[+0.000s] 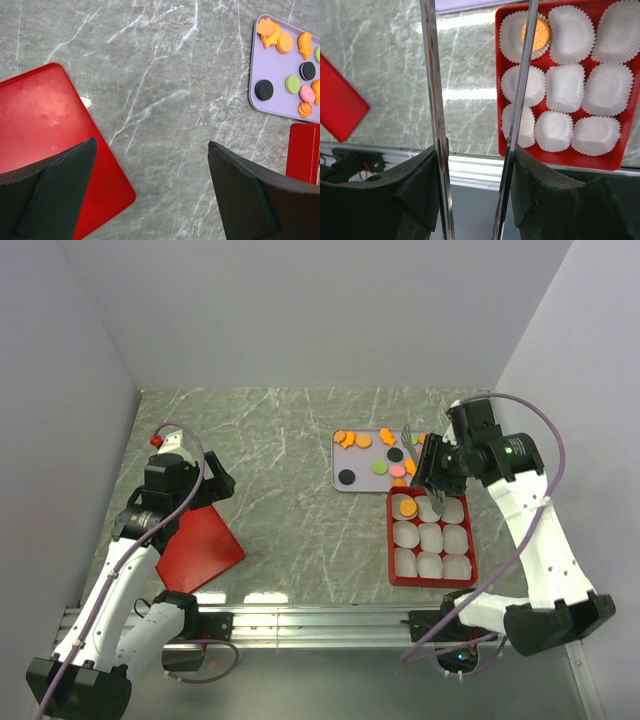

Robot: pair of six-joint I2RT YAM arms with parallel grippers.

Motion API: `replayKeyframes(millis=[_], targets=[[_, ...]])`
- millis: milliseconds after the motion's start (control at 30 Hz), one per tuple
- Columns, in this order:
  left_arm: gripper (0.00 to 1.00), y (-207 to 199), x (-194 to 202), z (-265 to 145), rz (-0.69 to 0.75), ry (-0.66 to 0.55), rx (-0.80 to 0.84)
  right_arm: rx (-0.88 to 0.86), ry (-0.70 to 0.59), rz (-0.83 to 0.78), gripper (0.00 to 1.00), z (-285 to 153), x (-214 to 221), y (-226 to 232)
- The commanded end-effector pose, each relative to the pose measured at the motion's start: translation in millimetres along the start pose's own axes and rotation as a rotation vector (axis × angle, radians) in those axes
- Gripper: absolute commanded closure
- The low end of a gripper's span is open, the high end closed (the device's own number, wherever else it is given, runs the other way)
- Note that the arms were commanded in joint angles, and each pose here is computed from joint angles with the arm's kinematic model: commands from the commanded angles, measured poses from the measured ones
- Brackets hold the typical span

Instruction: Pack the cookies

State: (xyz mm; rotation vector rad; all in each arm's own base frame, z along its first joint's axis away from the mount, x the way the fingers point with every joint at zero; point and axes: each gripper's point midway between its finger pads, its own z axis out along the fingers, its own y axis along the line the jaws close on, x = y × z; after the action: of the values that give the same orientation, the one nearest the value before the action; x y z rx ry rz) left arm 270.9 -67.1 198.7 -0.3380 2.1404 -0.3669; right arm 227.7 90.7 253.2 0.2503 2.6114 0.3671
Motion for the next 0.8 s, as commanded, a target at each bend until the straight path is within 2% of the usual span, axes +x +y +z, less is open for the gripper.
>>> replayKeyframes(millis=[0, 300, 767], targets=[[0.01, -5, -6, 0, 0.009, -0.027, 0.024, 0.043, -0.005, -0.040, 0.44, 8, -17, -2], [0.01, -4, -10, -6, 0.006, -0.054, 0.015, 0.080, 0.048, -0.071, 0.43, 48, -53, 4], [0.01, -4, -10, -6, 0.004, -0.057, 0.020, 0.146, 0.176, -0.078, 0.43, 122, -74, -1]])
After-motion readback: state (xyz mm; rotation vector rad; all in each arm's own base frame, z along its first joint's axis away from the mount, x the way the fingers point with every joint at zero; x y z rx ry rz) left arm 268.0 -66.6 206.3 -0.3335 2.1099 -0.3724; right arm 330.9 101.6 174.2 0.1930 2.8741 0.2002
